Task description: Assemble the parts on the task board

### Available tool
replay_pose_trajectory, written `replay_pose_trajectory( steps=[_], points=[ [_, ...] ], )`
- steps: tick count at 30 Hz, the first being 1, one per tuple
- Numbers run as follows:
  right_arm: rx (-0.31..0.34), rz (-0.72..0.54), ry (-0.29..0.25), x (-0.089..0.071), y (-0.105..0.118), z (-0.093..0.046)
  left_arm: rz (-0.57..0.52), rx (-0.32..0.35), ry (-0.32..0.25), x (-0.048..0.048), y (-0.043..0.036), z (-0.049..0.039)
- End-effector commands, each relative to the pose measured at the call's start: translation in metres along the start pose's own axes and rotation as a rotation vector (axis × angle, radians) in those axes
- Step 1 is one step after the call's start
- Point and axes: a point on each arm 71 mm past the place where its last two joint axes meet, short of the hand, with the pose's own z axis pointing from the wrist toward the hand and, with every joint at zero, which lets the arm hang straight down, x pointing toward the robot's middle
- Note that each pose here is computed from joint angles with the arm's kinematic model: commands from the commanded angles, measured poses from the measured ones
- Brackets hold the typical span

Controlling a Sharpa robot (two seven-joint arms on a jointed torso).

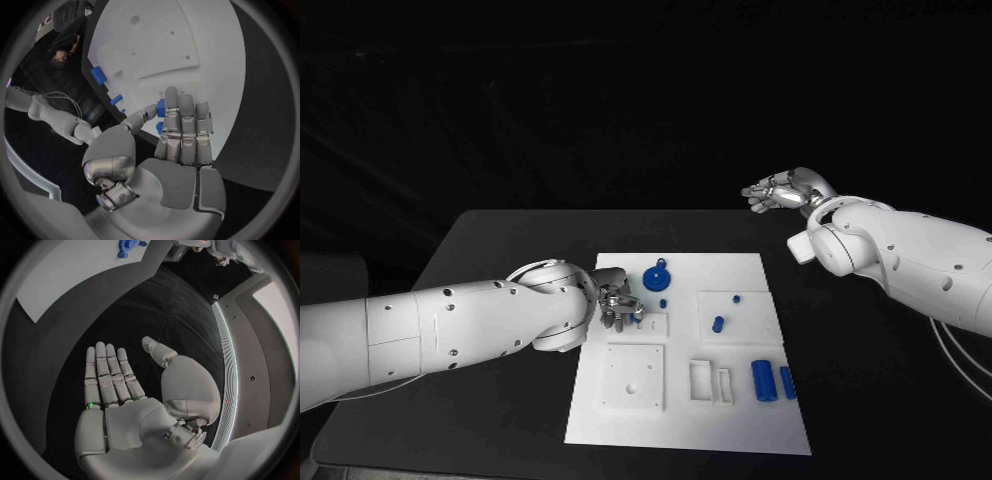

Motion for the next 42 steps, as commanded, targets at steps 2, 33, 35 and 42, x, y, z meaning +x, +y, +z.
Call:
replay_pose_trajectory(
  steps=[2, 33, 35, 42],
  points=[
    [-0.002, 0.005, 0.021, 0.0017, 0.0011, 0.0001, 0.009, 0.008, 0.007, 0.0024, -0.0042, -0.0006],
    [0.001, 0.006, 0.035, 0.0048, 0.0022, -0.0001, 0.038, -0.013, 0.064, 0.0083, -0.0038, -0.0011],
    [0.0, 0.006, 0.036, 0.0049, 0.0024, -0.0003, 0.036, -0.016, 0.06, 0.0076, -0.003, -0.0009],
    [0.001, 0.006, 0.034, 0.0042, 0.002, -0.0005, 0.024, -0.01, 0.038, 0.0067, -0.0038, -0.002]
  ],
)
